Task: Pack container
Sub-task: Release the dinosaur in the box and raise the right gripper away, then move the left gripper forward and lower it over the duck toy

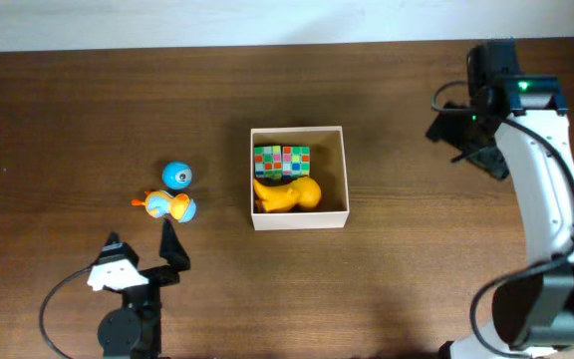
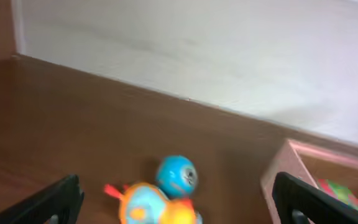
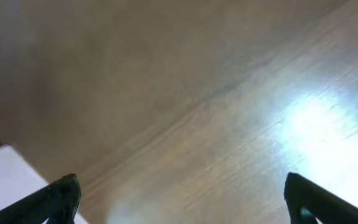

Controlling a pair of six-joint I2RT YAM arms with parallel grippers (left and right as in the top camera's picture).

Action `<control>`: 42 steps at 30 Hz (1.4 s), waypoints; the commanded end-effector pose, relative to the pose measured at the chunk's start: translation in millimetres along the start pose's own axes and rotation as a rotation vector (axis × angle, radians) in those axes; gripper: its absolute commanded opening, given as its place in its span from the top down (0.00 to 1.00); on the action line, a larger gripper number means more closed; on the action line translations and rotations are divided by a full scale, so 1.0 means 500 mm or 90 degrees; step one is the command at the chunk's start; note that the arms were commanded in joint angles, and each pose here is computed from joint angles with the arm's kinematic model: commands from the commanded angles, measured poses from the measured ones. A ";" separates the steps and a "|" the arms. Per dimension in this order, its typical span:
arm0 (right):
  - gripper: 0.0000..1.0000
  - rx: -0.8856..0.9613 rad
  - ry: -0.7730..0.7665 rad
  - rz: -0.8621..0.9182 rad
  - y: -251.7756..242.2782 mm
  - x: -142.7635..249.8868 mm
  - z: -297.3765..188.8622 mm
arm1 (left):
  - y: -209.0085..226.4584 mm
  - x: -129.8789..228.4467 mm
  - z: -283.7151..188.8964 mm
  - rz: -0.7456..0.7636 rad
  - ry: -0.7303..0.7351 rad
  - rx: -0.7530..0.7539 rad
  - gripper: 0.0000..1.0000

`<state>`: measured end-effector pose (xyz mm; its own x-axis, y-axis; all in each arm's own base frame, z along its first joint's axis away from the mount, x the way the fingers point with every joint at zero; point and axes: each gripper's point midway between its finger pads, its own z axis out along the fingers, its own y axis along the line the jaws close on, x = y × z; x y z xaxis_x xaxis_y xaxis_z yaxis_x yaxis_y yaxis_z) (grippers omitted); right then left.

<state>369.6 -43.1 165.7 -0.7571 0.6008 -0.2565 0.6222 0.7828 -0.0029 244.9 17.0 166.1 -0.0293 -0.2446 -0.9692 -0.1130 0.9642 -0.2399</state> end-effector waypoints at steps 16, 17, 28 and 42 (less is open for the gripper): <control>0.01 -0.007 0.030 -0.047 -0.002 0.021 0.061 | -0.101 -0.272 0.022 0.154 0.304 0.010 0.01; 0.01 -0.007 0.030 -0.047 -0.002 0.021 0.061 | -0.102 -0.272 0.029 0.156 0.336 0.006 0.01; 0.01 -0.007 0.030 -0.047 -0.002 0.021 0.061 | -0.108 -0.121 0.068 0.130 0.681 0.019 0.01; 0.01 -0.007 0.030 -0.047 -0.002 0.021 0.061 | -0.070 0.062 0.161 0.125 0.858 -0.017 0.01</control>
<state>367.2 -40.3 130.5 -0.8147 0.5434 -0.2022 0.5570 0.8305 -0.0122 317.3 -15.0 152.9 -0.9784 -0.0370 -0.2035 -0.0210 0.9966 -0.0802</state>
